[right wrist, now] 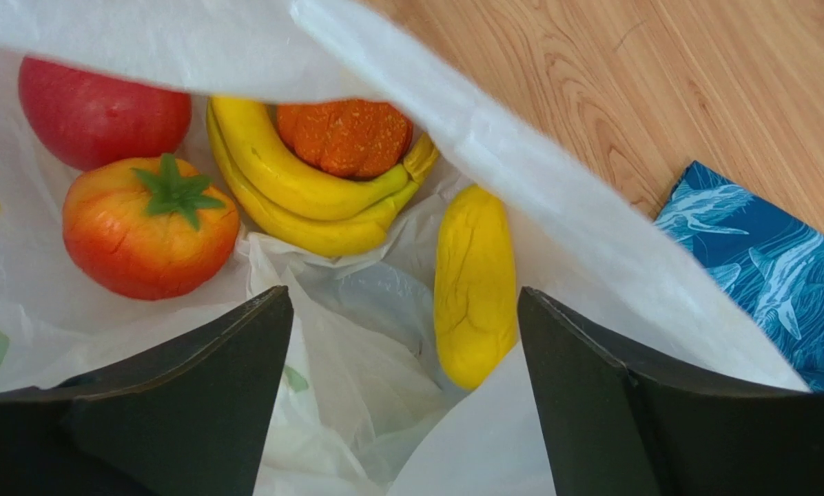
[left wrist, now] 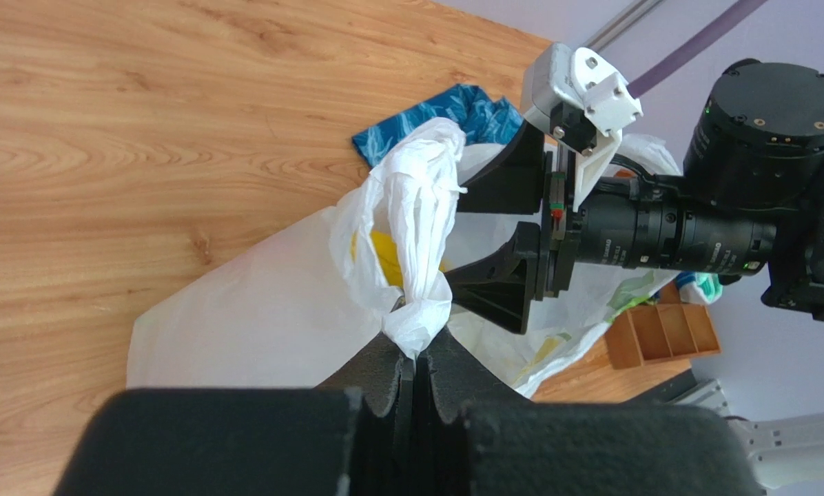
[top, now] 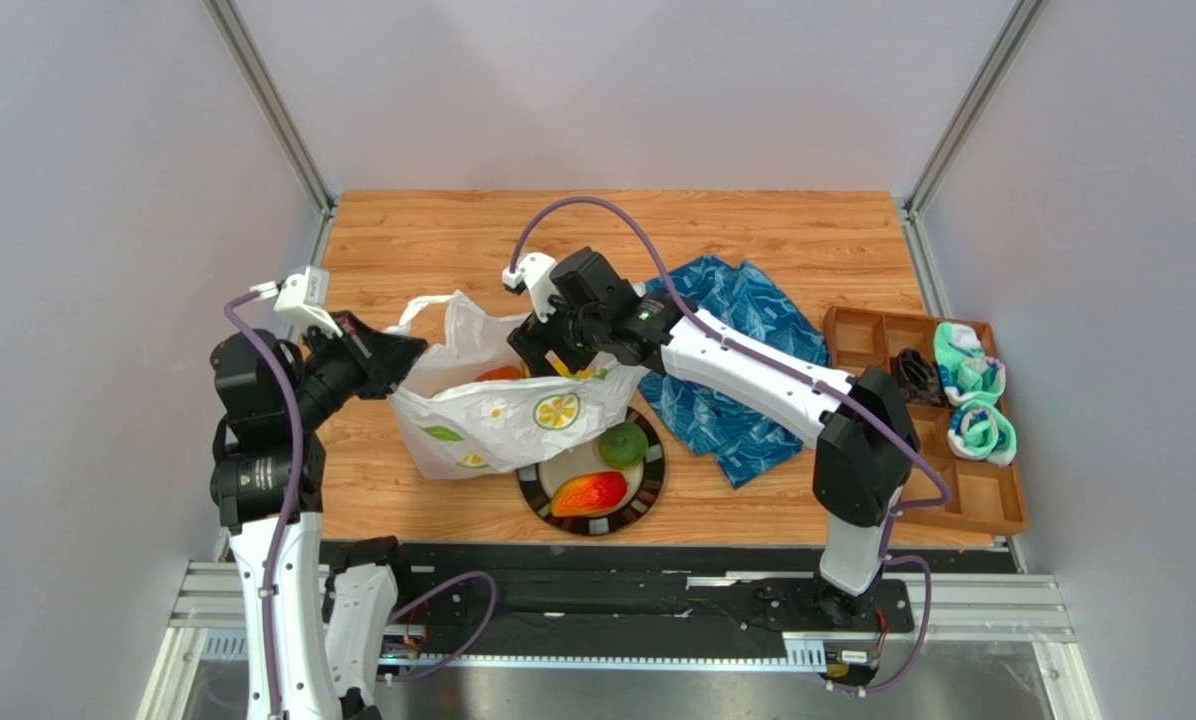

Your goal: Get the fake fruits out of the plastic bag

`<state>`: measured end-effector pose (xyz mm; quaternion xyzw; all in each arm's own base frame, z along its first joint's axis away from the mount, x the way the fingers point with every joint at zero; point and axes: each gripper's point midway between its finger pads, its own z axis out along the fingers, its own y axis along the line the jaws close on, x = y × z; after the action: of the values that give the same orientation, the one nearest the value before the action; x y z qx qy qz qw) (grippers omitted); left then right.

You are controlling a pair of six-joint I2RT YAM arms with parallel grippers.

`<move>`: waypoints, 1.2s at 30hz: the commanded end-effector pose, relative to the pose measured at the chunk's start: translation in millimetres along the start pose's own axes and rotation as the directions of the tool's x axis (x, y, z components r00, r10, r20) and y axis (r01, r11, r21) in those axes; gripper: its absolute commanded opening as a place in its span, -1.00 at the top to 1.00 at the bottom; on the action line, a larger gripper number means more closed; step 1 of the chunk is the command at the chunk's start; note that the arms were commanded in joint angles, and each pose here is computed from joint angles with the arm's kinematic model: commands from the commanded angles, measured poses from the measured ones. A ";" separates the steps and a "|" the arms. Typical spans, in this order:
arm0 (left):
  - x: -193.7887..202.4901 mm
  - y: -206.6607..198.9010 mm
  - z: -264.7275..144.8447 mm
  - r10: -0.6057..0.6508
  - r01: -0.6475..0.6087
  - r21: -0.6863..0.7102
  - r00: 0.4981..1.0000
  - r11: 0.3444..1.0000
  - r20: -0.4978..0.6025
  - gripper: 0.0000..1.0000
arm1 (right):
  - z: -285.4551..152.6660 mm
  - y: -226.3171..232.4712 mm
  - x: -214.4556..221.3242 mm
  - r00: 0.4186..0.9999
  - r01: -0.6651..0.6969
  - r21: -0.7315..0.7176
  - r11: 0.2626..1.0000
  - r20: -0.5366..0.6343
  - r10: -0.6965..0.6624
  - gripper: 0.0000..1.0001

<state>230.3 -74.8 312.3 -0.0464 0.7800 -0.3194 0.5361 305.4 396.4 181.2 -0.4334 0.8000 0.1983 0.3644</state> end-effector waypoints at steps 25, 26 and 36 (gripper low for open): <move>-98.0 -127.3 -47.1 0.296 -0.266 0.346 0.954 0.900 -0.037 -0.77 | -181.6 -27.5 -115.3 0.904 0.071 0.114 0.991 0.412 -0.112 -1.00; -95.6 -129.0 -41.8 0.286 -0.243 0.375 0.956 0.895 -0.061 -0.73 | -184.0 -36.4 -114.3 0.906 0.052 0.159 0.986 0.409 -0.113 -1.00; -24.3 -106.5 44.6 0.323 -0.130 0.455 0.869 0.881 -0.376 -0.43 | -141.9 -76.2 -52.8 0.962 0.173 0.323 0.930 0.149 -0.231 -0.87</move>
<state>242.5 -154.7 401.6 0.2125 0.7864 -0.4168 0.4033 312.5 301.9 335.1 -0.4186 0.7288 0.1289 0.5263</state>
